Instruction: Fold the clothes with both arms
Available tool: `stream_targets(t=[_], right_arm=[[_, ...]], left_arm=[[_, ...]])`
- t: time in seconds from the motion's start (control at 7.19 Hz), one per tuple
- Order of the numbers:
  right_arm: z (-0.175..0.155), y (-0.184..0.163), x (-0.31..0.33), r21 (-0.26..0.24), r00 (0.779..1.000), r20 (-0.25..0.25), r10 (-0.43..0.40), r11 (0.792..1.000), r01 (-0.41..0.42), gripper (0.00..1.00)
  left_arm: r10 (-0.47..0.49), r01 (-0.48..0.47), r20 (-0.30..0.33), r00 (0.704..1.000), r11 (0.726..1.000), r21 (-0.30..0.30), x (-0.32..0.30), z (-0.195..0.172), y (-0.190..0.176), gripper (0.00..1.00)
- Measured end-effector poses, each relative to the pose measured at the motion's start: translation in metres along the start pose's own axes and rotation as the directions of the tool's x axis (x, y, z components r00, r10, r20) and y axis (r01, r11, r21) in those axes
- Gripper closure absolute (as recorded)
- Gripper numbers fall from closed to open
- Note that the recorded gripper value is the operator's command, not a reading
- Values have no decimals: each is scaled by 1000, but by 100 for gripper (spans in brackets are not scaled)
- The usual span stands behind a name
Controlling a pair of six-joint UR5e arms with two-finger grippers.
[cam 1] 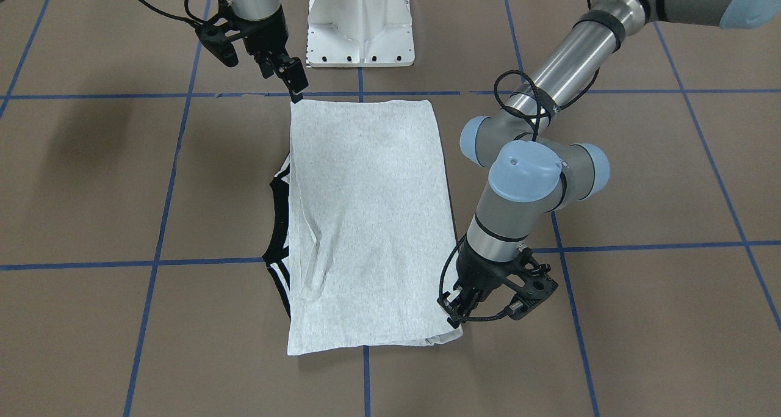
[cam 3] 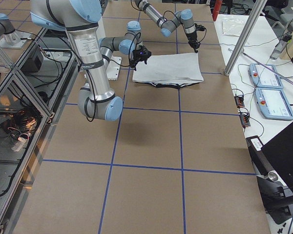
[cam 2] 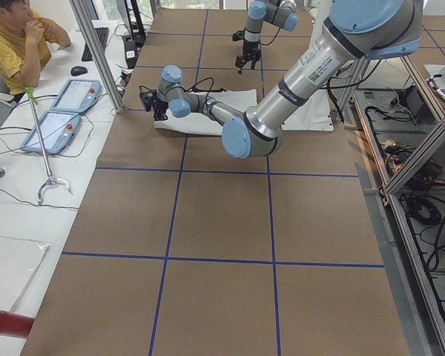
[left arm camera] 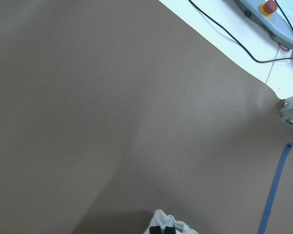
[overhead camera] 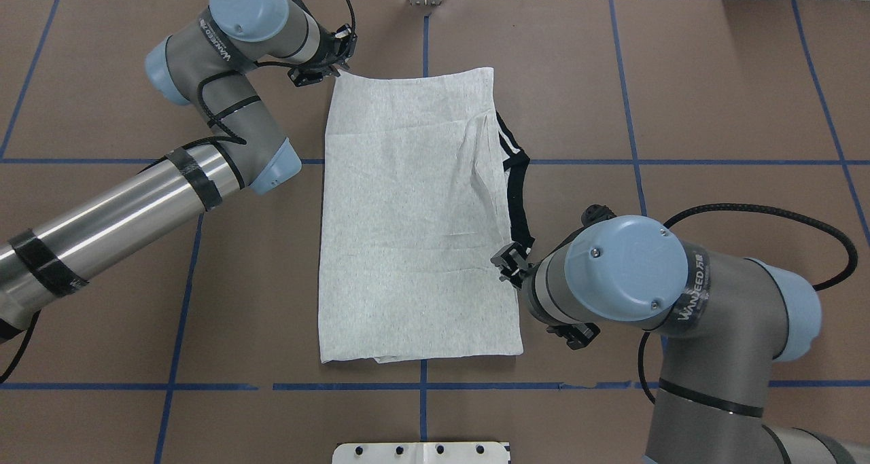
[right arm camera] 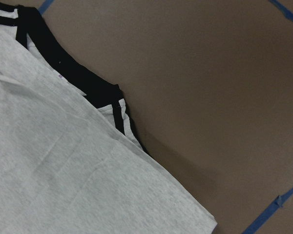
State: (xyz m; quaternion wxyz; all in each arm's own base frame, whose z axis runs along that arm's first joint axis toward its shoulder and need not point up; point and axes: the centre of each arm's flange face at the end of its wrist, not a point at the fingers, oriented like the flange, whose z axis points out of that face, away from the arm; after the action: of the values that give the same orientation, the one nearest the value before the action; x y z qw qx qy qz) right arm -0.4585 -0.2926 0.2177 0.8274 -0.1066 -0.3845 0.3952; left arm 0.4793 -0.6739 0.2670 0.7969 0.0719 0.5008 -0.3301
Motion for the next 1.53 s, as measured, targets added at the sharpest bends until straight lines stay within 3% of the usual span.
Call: stream_targets(t=[0.14,0.42,0.83,1.11,1.53], right_arm=[[15,14,4,20,1000,8,1,1000,-1,0],[50,47,12,58,995,0,96,994,-95,0],[92,93,-8,115,975,17,223,968,-223,0],[102,100,-18,140,963,36,267,953,-270,0],[111,99,-13,167,959,24,284,944,-284,1]], left_arm=[[4,-4,-15,1000,1000,-4,-16,-11,1,40],[5,-6,-23,1000,1000,-6,-32,-21,2,39],[6,-6,-16,1000,1000,-6,-45,-18,4,38],[5,-5,-14,1000,1000,-6,-48,-17,5,38],[0,0,-15,1000,1000,-5,-49,-18,6,38]])
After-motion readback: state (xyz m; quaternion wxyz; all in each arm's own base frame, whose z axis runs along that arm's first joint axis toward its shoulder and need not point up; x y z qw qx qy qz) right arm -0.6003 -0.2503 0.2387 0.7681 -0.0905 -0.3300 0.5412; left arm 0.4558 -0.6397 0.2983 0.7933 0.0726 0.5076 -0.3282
